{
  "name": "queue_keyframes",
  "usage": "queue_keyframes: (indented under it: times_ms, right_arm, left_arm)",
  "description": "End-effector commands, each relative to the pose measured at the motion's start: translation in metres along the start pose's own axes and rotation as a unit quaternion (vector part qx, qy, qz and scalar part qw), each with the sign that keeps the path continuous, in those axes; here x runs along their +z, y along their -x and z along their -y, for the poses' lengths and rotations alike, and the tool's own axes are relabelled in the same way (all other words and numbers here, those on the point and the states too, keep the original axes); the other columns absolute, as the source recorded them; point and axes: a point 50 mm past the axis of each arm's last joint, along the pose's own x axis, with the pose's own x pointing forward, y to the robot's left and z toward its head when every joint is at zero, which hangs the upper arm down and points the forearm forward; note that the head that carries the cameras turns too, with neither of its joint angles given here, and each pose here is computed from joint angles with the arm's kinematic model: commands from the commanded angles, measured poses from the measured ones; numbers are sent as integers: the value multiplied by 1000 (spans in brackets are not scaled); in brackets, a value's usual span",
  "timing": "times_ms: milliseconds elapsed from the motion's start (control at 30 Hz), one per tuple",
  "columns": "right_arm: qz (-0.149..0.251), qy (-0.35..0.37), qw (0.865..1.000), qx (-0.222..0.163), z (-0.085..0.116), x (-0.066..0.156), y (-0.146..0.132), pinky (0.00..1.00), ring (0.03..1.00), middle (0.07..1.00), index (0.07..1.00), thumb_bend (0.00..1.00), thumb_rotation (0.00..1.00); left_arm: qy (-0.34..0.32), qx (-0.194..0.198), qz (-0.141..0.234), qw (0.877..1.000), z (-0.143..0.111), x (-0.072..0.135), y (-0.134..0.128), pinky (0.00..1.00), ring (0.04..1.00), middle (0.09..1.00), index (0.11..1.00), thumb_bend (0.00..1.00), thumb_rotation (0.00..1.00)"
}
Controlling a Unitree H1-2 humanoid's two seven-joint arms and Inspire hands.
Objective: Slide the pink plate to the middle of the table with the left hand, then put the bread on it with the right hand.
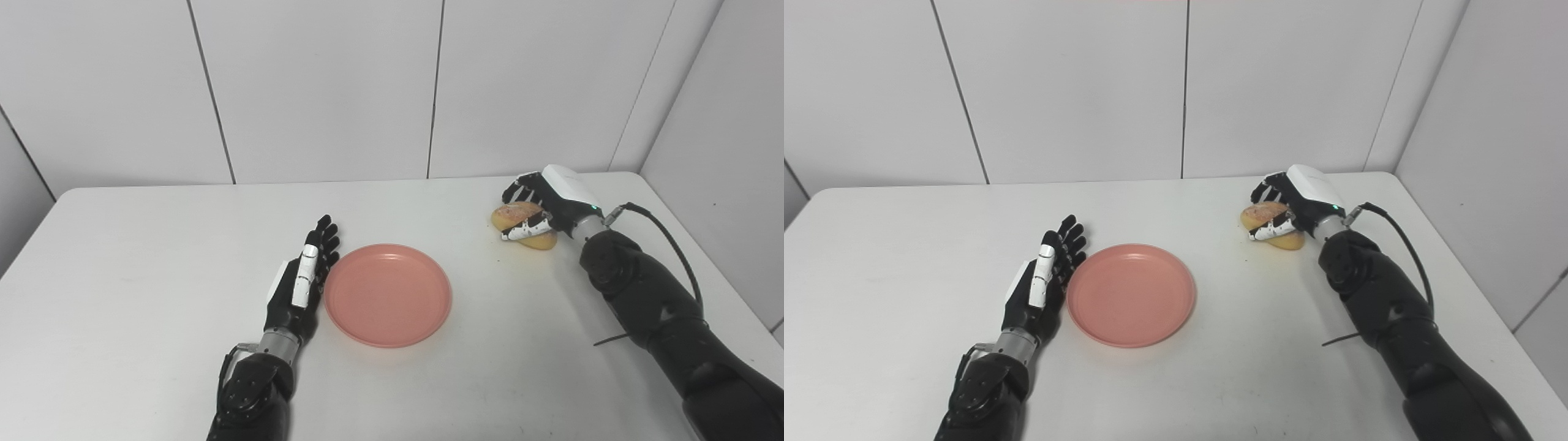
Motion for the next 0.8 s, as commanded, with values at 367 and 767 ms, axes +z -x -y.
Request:
queue_keyframes:
  times_ms: [367, 767]
  right_arm:
    - [130, -64, 984, -99, 28, 72, -1, 297, 372, 470, 545, 507, 0]
    - [209, -94, 970, -80, 16, 137, 14, 257, 365, 465, 545, 506, 0]
  left_arm:
    - [9, -5, -8, 1000, 3, -10, 7, 1000, 1000, 997, 981, 684, 1000]
    - [14, -2, -6, 1000, 3, -9, 7, 1000, 1000, 993, 980, 686, 1000]
